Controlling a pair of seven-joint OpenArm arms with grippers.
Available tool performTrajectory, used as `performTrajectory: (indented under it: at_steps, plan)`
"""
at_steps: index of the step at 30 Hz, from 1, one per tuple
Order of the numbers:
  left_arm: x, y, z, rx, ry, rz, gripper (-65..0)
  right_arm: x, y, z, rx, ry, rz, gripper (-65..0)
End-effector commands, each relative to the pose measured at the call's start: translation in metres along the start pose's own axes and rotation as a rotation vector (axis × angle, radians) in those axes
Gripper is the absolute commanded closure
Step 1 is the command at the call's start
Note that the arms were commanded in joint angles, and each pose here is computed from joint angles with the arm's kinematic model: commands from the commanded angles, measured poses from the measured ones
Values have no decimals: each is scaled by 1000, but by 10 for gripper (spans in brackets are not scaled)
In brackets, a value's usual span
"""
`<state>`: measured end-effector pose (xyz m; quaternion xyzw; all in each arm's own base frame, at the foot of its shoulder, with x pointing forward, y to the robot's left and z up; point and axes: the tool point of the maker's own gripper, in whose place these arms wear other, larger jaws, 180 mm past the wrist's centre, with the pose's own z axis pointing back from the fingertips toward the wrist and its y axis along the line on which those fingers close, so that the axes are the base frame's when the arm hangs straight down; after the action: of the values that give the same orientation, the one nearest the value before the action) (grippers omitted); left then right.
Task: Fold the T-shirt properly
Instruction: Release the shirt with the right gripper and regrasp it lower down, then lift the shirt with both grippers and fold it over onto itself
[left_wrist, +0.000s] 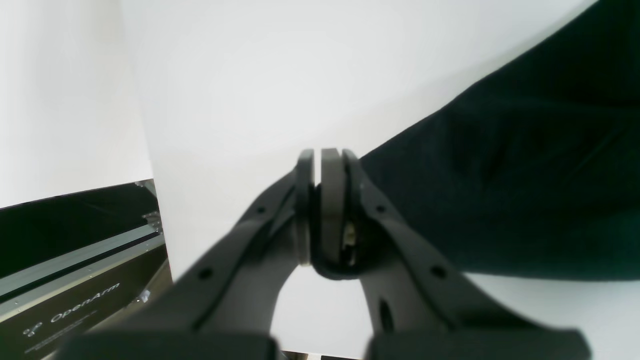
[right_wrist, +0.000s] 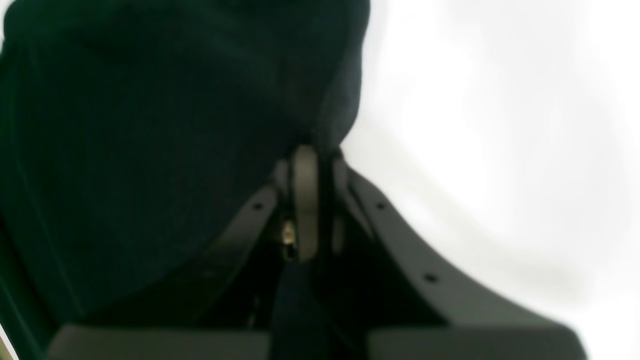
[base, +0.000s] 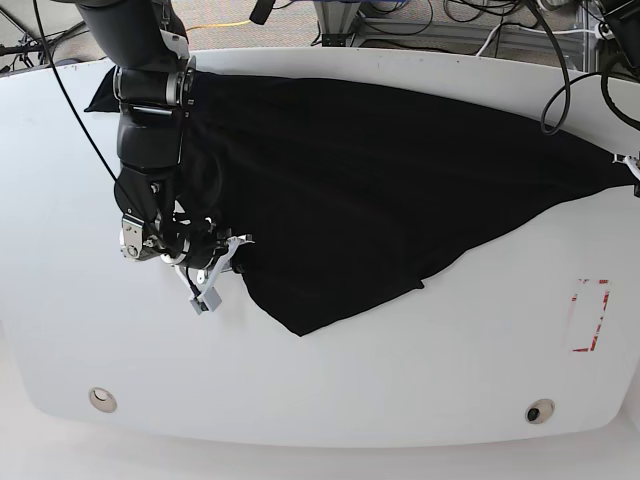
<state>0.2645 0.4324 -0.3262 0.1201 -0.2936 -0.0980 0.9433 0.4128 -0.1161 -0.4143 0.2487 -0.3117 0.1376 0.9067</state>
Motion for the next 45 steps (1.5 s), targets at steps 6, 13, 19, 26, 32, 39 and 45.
performTrajectory:
  at_steps: [6, 13, 19, 26, 32, 39, 45]
  plan:
    - [49, 10, 15, 46, -132, -22, 0, 52, -39, 54, -139, -30, 136, 0]
    - [107, -2, 31, 61, -276, -78, 0, 119, -52, 107, -258, -65, 264, 0]
    - [164, -7, 57, 98, -400, -130, 0, 183, -50, 154, -344, -147, 354, 0]
    - [232, 31, 115, 227, -488, -87, 0, 261, -44, 223, -448, -232, 415, 0]
    - [284, 59, 183, 329, -653, -44, 0, 320, -27, 292, -532, -325, 457, 0]
    - [333, 78, 257, 400, -827, -12, 0, 355, -5, 332, -635, -315, 576, 0]
    - [350, 84, 291, 426, -909, 1, 0, 346, -12, 331, -657, -251, 561, 0]
